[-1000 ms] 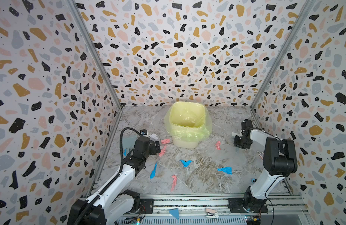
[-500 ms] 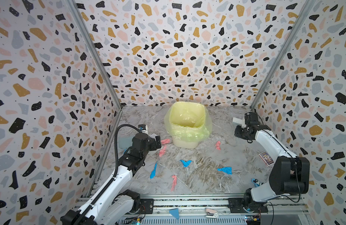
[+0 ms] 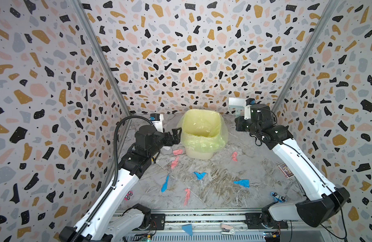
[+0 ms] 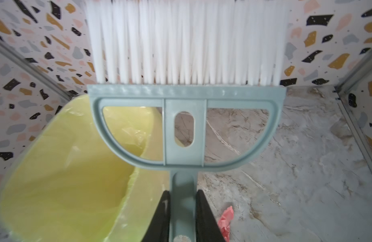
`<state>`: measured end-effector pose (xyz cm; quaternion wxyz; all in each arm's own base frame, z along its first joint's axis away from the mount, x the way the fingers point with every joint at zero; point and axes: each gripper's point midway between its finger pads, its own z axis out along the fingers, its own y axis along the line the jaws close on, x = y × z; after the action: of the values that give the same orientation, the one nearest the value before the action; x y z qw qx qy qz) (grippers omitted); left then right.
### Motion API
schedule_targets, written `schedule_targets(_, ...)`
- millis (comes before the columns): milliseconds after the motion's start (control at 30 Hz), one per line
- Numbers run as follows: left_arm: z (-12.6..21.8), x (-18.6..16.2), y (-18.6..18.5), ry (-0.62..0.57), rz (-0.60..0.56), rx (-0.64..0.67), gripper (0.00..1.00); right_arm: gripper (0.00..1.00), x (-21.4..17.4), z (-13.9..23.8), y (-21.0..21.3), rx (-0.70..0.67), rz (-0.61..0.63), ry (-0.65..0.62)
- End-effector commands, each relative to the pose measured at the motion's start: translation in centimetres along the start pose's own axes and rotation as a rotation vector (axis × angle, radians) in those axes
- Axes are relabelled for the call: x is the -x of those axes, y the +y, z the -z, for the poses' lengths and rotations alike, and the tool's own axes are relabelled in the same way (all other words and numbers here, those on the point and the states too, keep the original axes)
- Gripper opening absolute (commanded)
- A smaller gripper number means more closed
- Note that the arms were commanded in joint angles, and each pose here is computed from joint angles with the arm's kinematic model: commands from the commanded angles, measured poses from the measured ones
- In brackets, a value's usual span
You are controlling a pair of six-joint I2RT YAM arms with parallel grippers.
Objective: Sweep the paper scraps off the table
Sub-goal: 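Lift the brush with the right gripper toward the left gripper above the bin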
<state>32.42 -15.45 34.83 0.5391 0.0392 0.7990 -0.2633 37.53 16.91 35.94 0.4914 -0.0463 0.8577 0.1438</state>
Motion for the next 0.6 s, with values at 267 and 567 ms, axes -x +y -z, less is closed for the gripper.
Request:
schedule_targets(267, 0.7, 6.2, -10.1, -0.046, 0.02, -0.484, 0.99, 0.0, 2.7, 3.1, 11.1, 0.171, 0.2, -0.056)
schedule_targets(567, -0.1, 6.4, -11.0, -0.024, 0.075, -0.546, 0.87, 0.0, 0.7, 3.7, 16.4, 0.286, 0.302, -0.042)
